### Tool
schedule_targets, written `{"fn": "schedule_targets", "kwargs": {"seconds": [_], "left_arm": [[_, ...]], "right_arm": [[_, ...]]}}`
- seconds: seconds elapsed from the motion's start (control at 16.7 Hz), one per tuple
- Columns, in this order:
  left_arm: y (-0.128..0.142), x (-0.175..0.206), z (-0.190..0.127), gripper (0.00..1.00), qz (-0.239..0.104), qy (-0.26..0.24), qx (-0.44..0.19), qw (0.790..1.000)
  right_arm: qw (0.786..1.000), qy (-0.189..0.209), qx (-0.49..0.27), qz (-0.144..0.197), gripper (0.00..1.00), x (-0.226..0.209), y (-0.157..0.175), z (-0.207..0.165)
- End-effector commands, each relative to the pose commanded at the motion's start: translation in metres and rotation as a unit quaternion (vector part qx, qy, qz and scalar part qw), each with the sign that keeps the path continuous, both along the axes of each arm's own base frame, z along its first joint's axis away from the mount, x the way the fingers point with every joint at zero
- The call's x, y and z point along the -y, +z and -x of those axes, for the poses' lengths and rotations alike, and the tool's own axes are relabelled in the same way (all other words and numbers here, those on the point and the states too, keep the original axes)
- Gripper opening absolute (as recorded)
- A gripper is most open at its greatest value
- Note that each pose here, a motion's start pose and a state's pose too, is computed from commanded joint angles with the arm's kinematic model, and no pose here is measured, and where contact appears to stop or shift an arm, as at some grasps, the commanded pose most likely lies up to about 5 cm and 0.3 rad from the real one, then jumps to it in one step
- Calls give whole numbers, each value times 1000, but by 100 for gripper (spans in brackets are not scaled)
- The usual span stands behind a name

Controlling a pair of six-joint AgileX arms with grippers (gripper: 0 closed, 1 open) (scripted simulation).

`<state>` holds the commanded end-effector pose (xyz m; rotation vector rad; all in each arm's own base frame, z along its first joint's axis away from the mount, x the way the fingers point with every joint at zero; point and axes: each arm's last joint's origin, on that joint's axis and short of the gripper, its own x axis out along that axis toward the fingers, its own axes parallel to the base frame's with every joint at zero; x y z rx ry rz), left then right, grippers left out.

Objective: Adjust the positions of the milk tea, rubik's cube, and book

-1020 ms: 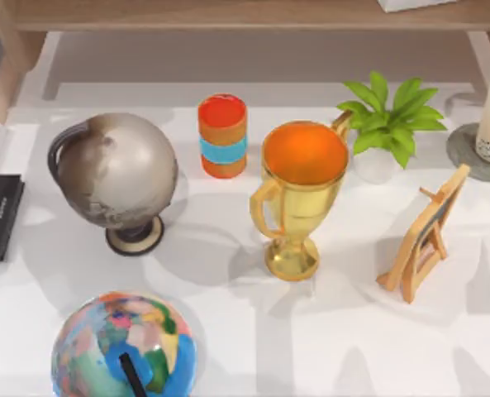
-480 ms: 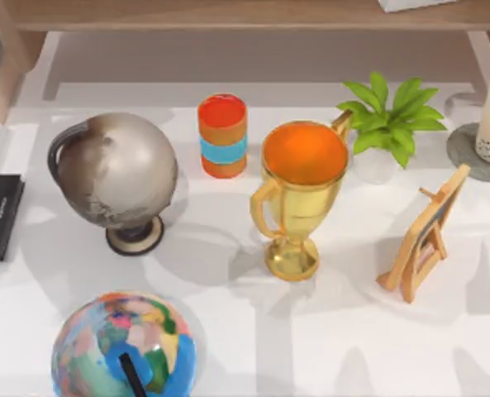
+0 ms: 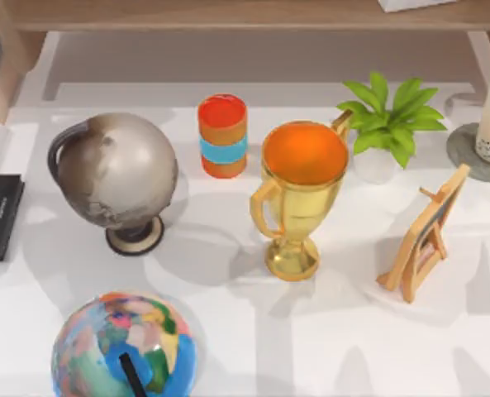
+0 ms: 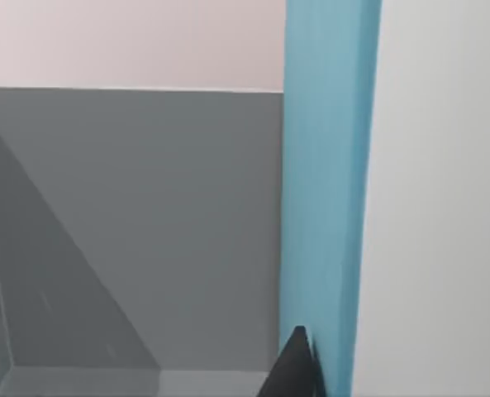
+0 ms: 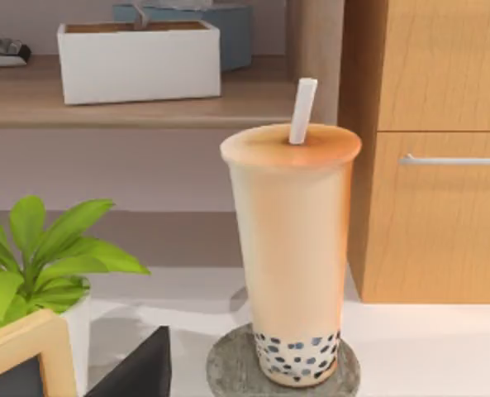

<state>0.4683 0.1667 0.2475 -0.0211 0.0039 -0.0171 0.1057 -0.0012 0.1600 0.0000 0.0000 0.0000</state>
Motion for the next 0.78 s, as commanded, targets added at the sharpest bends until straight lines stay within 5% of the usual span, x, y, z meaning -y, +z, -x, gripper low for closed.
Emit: {"fn": "schedule_targets", "kwargs": {"seconds": [0.78], "left_arm": [[10,0,9,0,-2,0,1,1000]], "right_arm": [[1000,0,0,0,100,0,0,0]]}}
